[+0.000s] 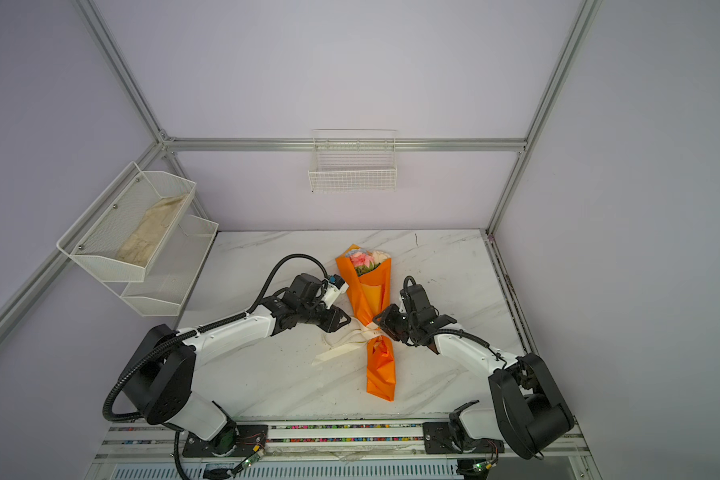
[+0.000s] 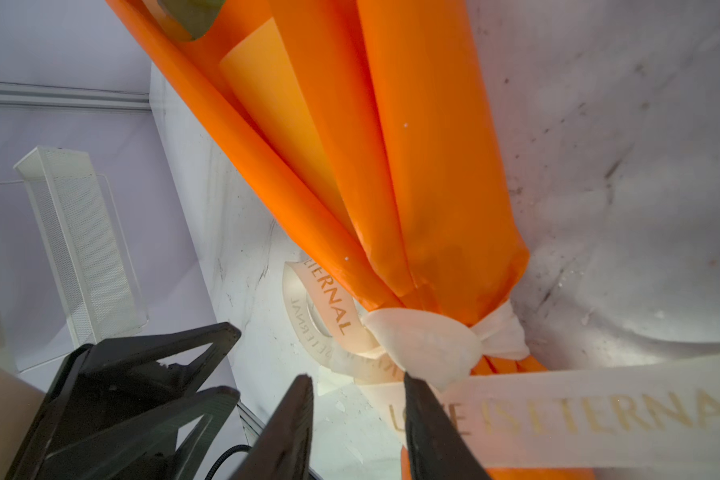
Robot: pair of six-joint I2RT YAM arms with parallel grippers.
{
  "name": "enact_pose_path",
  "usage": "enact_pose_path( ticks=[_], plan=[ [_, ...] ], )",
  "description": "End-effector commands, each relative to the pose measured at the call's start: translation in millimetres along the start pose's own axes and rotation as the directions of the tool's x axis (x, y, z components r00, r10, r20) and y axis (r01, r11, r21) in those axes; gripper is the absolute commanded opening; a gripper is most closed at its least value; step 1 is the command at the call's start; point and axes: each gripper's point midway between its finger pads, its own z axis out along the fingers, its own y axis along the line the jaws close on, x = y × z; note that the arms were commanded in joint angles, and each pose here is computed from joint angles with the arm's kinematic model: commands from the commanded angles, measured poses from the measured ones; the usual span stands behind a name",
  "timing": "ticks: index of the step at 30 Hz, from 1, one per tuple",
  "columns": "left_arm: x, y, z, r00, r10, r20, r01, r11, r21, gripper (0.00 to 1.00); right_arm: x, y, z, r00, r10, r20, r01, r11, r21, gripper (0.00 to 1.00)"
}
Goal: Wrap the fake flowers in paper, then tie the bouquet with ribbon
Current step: 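Bring the right gripper back to the knot while the left holds a loop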
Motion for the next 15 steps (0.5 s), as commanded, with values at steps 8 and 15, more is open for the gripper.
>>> enact_pose_path(
  ticks=[8,15],
  plan=[
    [-32,-11,-18,0.995,0.019,0.099,-0.020,1.000,0.011,0.38,-7,-4,9,0.997,0.052,0.055,-0.053,0.998,0.018,0.40],
    [-32,-12,-17,0.995,0.002,0.101,-0.004,1.000,0.023,0.38,-5,-8,18,0.997,0.064,0.037,-0.065,0.997,0.034,0.41]
  ],
)
